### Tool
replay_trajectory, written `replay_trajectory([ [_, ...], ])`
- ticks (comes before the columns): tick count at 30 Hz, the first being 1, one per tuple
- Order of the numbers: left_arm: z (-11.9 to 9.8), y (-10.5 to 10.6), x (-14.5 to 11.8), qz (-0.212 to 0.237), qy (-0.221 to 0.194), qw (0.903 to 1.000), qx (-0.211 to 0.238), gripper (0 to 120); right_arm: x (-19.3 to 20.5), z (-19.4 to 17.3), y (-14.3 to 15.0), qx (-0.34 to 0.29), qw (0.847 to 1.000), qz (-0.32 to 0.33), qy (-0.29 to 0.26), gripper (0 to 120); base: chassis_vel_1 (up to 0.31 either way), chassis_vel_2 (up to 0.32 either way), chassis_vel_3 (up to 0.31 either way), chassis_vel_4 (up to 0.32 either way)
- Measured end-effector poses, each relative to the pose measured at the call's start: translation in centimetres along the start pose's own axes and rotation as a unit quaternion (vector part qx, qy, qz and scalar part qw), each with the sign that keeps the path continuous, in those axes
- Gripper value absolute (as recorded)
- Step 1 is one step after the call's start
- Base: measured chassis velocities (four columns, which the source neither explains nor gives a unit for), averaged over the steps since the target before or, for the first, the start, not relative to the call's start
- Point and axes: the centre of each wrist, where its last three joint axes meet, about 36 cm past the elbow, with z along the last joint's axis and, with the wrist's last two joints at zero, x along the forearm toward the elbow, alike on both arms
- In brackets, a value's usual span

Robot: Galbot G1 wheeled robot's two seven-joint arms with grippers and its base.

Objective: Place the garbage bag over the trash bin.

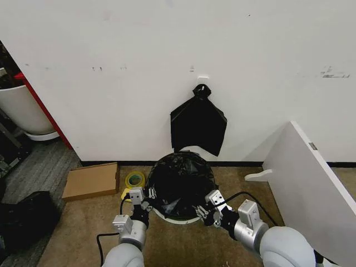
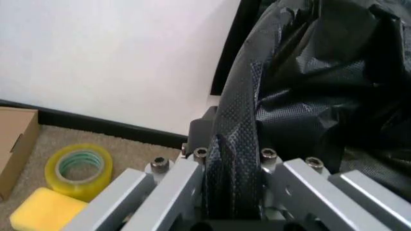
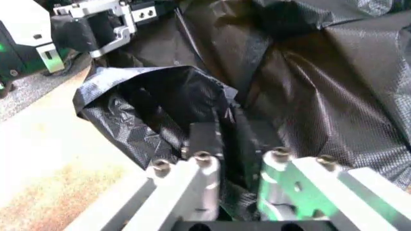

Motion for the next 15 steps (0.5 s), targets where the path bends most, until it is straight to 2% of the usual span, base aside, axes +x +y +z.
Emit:
replay_trajectory([
  [2,0.0,0.0,0.0,-0.001,0.0,1.0,0.0,3,0.0,0.0,0.0,0.0,1.0,0.0,-0.001,0,0.0,0.0,0.0,0.0],
  [10,0.0,0.1,-0.4,-0.007,0.007,0.9999,0.01,3,0.5,0.2,0.6,0.008,1.0,-0.006,-0.014,0,0.0,0.0,0.0,0.0],
  [15,-0.8,0.2,-1.1,-0.021,0.029,0.9987,0.037,3,0.8,1.5,0.9,0.029,0.999,-0.009,-0.042,0,0.0,0.0,0.0,0.0],
])
